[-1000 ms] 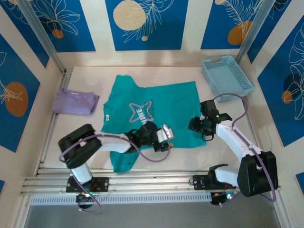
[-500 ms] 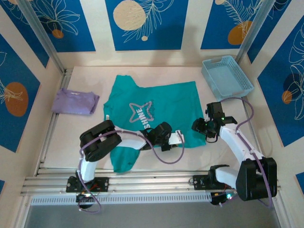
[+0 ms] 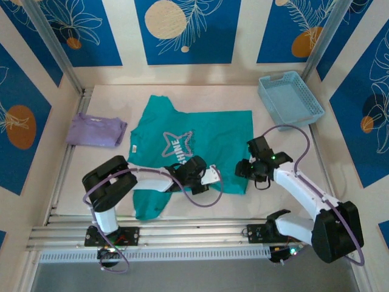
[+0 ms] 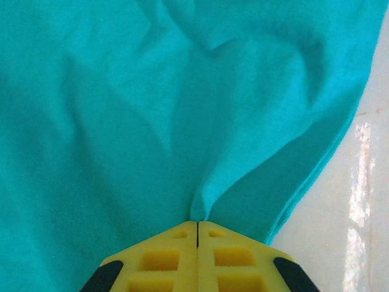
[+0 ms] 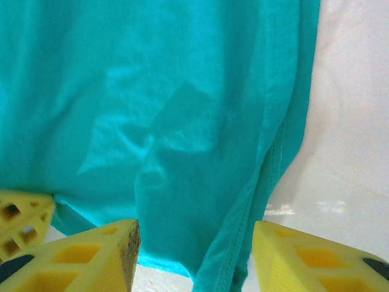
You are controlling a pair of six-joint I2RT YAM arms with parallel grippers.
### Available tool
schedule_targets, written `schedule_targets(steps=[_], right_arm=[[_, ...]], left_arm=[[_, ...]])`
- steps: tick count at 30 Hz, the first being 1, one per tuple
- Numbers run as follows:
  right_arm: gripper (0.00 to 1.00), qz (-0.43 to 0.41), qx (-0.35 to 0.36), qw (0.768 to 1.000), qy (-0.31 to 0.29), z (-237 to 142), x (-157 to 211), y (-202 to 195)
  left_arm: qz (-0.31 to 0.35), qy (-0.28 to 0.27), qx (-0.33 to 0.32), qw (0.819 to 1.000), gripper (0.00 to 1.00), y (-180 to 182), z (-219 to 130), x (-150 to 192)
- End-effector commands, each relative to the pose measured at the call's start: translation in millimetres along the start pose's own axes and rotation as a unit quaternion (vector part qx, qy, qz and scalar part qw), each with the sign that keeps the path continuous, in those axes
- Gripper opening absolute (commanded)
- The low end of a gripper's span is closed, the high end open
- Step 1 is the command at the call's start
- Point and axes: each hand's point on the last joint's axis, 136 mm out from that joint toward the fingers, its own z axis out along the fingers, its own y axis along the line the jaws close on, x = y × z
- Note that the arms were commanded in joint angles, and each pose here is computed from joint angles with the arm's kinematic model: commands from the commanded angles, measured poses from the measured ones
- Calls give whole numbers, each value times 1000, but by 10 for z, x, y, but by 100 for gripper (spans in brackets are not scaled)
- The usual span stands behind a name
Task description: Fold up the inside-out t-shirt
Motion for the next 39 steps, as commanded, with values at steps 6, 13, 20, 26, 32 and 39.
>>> schedule_targets(steps=[6, 13, 20, 26, 32, 39], right_arm=[[51, 7, 100, 995, -6, 181, 489, -205], [48, -2, 139, 990, -15, 308, 515, -250], [18, 6, 162, 987, -5, 249, 486, -313], [6, -14, 52, 998, -33, 95, 125, 69], [4, -100, -75, 992, 1, 167, -255, 640], [9, -136, 18, 989, 47, 527, -647, 563]], left_arm=[[-28, 19, 24, 999, 5, -79, -30, 128], [-32, 11, 27, 999, 5, -82, -38, 90], [-49, 5, 30, 998, 3, -68, -99, 121], [-90, -1, 34, 995, 0, 19, -175, 180], [-138, -21, 44, 989, 0, 105, -268, 203], [-171, -31, 47, 984, 0, 164, -342, 255]])
